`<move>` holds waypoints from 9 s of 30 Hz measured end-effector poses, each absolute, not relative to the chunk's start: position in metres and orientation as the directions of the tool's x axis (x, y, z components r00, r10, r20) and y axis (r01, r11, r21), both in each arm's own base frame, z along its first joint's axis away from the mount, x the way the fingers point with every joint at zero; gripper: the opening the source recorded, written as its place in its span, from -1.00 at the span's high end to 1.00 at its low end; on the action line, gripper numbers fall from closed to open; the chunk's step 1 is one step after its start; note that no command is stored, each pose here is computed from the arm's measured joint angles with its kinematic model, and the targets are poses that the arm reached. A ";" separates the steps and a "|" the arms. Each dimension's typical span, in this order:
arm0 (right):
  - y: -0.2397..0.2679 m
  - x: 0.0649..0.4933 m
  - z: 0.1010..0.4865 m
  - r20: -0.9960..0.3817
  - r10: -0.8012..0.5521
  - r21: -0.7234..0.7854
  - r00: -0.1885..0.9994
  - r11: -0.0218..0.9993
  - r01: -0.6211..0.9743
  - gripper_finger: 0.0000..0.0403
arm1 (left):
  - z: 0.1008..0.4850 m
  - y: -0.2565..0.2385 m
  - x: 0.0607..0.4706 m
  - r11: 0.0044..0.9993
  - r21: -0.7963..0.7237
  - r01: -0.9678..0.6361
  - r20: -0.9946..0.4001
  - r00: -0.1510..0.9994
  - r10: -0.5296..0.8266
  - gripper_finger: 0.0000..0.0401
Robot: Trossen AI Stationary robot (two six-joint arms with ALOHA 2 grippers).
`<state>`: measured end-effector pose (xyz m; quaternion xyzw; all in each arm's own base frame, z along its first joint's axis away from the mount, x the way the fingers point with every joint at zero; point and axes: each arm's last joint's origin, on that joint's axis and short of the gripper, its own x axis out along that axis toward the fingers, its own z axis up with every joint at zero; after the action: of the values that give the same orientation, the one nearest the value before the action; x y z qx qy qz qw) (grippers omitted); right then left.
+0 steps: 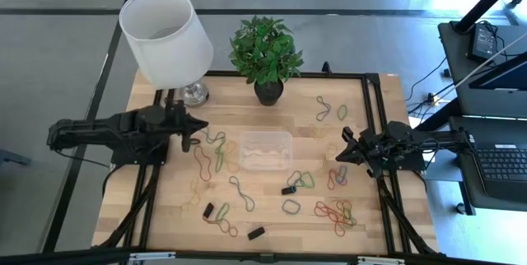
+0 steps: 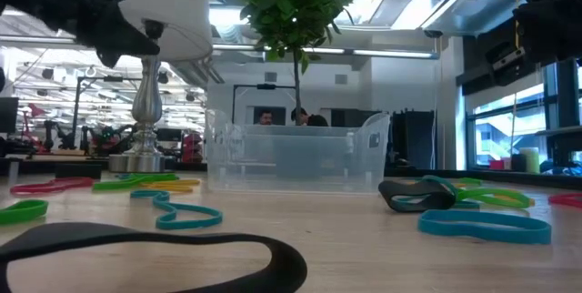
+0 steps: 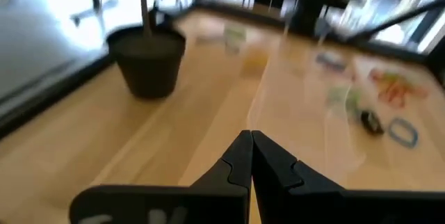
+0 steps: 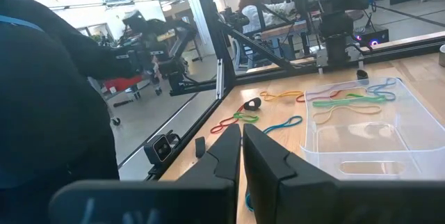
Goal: Pick and place rubber bands into bin
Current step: Put the black rubber band into the transparent container, then put the blue rubber band into the transparent container
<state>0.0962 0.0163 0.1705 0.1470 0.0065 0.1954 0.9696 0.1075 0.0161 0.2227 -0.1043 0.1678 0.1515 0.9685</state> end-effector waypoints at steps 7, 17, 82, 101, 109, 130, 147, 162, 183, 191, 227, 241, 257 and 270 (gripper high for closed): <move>0.016 0.096 0.171 0.045 0.381 0.288 0.923 0.880 -0.377 0.88 | 0.238 0.018 0.130 0.928 -0.073 -0.366 -0.646 0.726 0.236 0.98; 0.016 0.096 0.171 0.045 0.381 0.288 0.923 0.880 -0.377 0.88 | 0.208 0.023 0.154 0.927 -0.115 -0.358 -0.868 0.490 0.082 0.86; 0.016 0.096 0.170 0.045 0.381 0.287 0.924 0.881 -0.377 0.88 | 0.316 0.012 0.288 0.830 0.032 -0.557 -0.968 0.191 0.165 0.99; 0.016 0.096 0.171 0.045 0.381 0.287 0.924 0.881 -0.377 0.88 | 0.230 -0.022 0.437 0.966 0.062 -0.251 -0.991 0.100 0.090 0.99; 0.016 0.096 0.171 0.045 0.381 0.288 0.923 0.880 -0.377 0.88 | 0.182 -0.013 0.451 0.959 0.075 -0.273 -0.997 0.009 0.081 0.99; 0.016 0.096 0.171 0.045 0.381 0.288 0.924 0.880 -0.377 0.88 | 0.166 -0.012 0.460 0.944 0.067 -0.323 -0.995 0.043 0.086 0.79; 0.016 0.096 0.170 0.045 0.381 0.288 0.924 0.880 -0.377 0.88 | 0.194 -0.004 0.453 0.925 0.068 -0.375 -0.993 0.068 0.100 0.53; 0.016 0.096 0.171 0.045 0.381 0.287 0.924 0.880 -0.377 0.88 | 0.301 -0.019 0.416 0.939 -0.019 -0.344 -0.945 0.314 0.095 0.81; 0.016 0.096 0.170 0.045 0.381 0.288 0.923 0.880 -0.377 0.88 | 0.296 -0.127 0.392 0.995 0.034 -0.095 -0.943 0.326 0.063 0.99; 0.016 0.096 0.170 0.045 0.374 0.284 0.926 0.884 -0.371 0.88 | 0.269 -0.128 0.368 0.992 -0.023 -0.124 -0.936 0.352 0.022 0.99; -0.051 0.239 0.270 -0.720 -0.568 0.101 0.399 0.482 0.870 1.00 | 0.241 -0.029 0.140 0.987 -0.120 -0.111 -0.662 0.749 0.004 0.99; -0.117 0.242 0.202 -0.920 -0.388 -0.107 -0.058 0.105 0.989 0.66 | 0.246 -0.019 0.138 0.985 -0.093 -0.147 -0.624 0.779 0.057 0.99; -0.161 0.207 0.147 -0.944 -0.331 -0.050 -0.019 0.088 0.995 0.16 | 0.246 -0.017 0.138 0.959 -0.119 -0.256 -0.614 0.778 0.132 0.98; -0.165 0.211 0.120 -0.947 -0.317 -0.086 -0.044 0.119 0.989 0.20 | 0.246 -0.016 0.138 0.941 -0.165 -0.294 -0.613 0.778 0.136 0.99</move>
<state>0.2107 -0.1648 0.1197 0.3631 0.4624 -0.5554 0.5881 0.1382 -0.0165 0.2459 -0.1268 0.3124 0.1151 0.9344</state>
